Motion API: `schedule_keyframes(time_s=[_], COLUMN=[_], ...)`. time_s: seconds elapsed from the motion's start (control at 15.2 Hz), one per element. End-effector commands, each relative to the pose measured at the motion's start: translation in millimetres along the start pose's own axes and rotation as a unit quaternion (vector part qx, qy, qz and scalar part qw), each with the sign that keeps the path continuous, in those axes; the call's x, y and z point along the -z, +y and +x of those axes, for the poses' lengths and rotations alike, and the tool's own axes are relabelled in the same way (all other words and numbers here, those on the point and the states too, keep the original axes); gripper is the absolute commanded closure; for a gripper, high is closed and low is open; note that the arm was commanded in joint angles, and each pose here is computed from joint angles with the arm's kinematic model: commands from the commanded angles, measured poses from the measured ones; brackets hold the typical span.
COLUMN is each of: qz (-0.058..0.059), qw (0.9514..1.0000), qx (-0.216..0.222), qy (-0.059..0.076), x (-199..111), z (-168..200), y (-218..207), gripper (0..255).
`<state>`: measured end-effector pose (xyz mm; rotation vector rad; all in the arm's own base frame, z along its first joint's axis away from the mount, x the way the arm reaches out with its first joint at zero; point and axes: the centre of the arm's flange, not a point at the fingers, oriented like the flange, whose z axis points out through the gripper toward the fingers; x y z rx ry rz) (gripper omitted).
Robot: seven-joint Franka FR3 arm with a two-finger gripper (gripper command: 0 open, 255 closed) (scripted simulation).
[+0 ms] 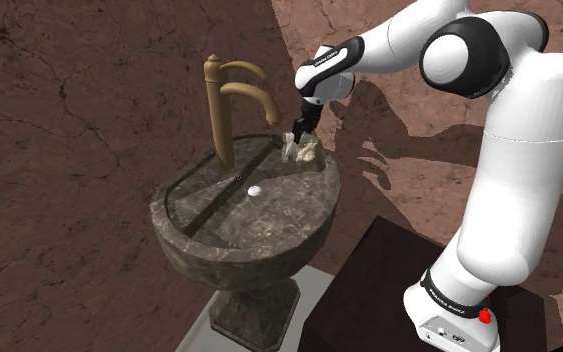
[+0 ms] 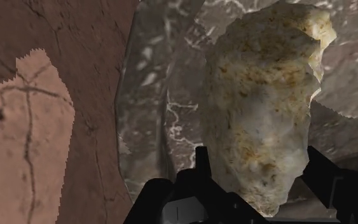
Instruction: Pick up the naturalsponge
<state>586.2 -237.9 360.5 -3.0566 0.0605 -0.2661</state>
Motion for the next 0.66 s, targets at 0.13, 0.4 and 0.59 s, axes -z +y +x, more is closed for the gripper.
schedule_keyframes(time_s=[0.13,0.4,0.59], qz=[0.0,0.0,0.0], qw=[1.0,1.0,1.0], qx=[0.0,0.0,0.0], qy=[0.001,0.001,0.001], x=[23,44,50], z=[5,9,10], y=[-1,-3,-4], gripper=[255,255,255])
